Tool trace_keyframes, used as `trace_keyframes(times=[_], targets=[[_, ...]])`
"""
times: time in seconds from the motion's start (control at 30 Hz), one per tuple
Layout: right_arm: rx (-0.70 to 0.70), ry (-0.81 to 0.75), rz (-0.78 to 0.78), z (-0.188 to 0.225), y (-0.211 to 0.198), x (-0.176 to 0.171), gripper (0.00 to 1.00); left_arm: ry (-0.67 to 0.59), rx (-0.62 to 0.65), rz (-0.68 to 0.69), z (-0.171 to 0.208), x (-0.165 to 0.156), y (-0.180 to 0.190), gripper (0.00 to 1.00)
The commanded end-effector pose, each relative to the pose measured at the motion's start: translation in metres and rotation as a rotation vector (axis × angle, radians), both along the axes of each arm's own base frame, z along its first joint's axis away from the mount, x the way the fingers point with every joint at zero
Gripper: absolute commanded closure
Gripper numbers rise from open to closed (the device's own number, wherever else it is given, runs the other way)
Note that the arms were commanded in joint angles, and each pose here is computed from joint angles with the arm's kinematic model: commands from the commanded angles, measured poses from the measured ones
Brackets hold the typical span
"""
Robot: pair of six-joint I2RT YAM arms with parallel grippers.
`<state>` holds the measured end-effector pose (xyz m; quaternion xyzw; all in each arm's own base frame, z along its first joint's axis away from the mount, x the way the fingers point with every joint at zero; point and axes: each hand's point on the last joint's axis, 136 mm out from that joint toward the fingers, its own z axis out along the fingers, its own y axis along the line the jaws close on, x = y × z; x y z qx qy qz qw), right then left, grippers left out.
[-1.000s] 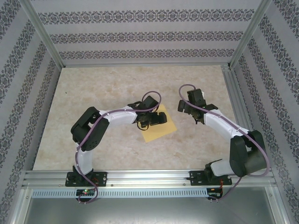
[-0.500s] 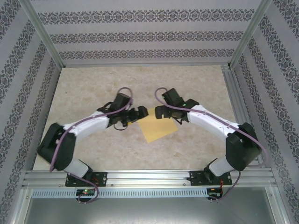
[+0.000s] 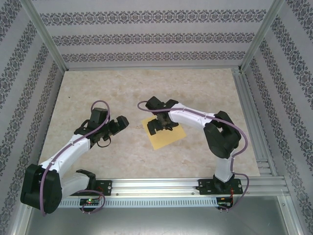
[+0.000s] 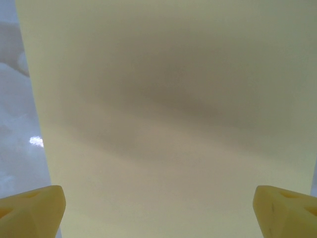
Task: Fold a paper plane with a square sheet of paper (pick it up from the middle)
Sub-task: Fold the square sheet of paper in half at the center of the table.
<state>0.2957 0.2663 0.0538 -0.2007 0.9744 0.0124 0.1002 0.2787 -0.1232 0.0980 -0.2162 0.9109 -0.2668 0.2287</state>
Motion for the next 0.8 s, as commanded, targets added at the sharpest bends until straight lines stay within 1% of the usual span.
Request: trace_keyframes(times=[0.0,0.27,0.57,0.77], targets=[[-0.039,0.053,0.022,-0.005,-0.008,0.005,0.03,0.004,0.068,0.012,-0.003,0.004,0.012,0.0],[-0.077,0.108,0.055,-0.023,-0.008,0.009,0.05,0.039,0.119,0.038,-0.015,0.008,0.019,0.0],[-0.087,0.129,0.051,-0.037,-0.005,0.015,0.05,0.065,0.123,0.026,-0.022,0.012,0.016,0.0],[-0.116,0.17,0.051,-0.054,-0.01,0.01,0.07,0.072,0.122,0.023,-0.025,0.013,0.015,0.0]])
